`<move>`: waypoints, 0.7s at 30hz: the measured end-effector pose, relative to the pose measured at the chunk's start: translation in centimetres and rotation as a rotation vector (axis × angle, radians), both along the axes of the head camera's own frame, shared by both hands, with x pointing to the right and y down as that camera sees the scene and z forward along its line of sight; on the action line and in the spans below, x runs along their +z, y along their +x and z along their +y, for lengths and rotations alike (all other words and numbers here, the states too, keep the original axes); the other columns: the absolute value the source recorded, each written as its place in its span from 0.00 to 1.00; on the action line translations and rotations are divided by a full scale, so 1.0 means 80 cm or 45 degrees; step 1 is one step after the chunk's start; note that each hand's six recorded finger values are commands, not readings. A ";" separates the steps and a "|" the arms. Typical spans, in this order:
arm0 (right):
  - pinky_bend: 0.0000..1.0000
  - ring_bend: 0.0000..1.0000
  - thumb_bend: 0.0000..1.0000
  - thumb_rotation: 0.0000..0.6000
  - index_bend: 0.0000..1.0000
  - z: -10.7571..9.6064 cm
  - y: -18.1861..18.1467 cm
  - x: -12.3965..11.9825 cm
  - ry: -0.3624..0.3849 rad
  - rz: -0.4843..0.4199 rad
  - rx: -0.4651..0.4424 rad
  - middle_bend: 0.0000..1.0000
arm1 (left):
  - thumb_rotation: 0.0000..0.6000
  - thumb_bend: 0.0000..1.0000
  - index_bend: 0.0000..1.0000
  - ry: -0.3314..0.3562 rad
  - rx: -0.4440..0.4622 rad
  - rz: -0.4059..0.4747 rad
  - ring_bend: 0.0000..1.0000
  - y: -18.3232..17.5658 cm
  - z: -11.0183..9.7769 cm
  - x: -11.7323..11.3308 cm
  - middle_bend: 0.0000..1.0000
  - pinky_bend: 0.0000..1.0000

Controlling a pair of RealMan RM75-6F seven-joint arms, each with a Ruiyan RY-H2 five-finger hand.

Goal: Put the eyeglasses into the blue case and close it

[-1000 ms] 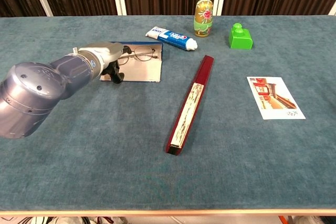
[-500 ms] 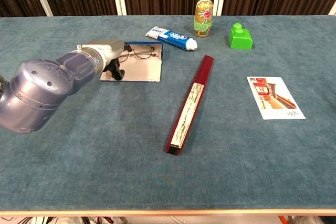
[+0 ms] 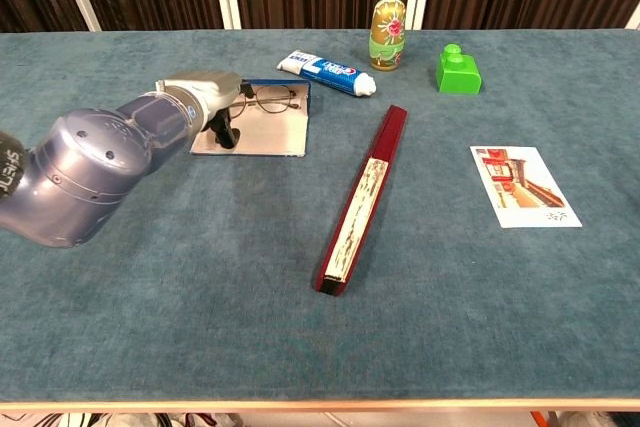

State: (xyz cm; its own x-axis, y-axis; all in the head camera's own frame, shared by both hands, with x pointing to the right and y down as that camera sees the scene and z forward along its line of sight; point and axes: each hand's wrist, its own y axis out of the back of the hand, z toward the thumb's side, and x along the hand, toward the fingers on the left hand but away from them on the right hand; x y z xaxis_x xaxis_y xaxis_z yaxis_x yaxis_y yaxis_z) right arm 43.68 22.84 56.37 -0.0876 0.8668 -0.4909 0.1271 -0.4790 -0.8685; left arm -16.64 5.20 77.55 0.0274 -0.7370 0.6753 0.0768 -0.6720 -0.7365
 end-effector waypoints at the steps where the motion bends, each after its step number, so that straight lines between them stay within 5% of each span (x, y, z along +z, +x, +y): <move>1: 0.18 0.09 0.06 1.00 0.04 0.000 0.000 0.000 0.000 0.000 0.001 0.00 | 1.00 0.53 0.00 0.001 0.004 -0.005 0.81 0.000 0.000 0.000 0.75 0.84; 21: 0.18 0.09 0.06 1.00 0.04 0.000 0.001 0.001 -0.004 0.004 0.010 0.00 | 1.00 0.53 0.00 0.030 0.024 -0.032 0.82 0.009 -0.004 0.000 0.74 0.84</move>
State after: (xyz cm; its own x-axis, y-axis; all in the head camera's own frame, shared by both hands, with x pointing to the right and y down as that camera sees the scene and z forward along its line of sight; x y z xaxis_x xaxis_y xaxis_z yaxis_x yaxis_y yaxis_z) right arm 43.75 22.84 56.43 -0.0962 0.8644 -0.4936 0.1278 -0.4810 -0.8673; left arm -15.91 4.85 77.55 0.0246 -0.7524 0.6582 0.1076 -0.6526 -0.7500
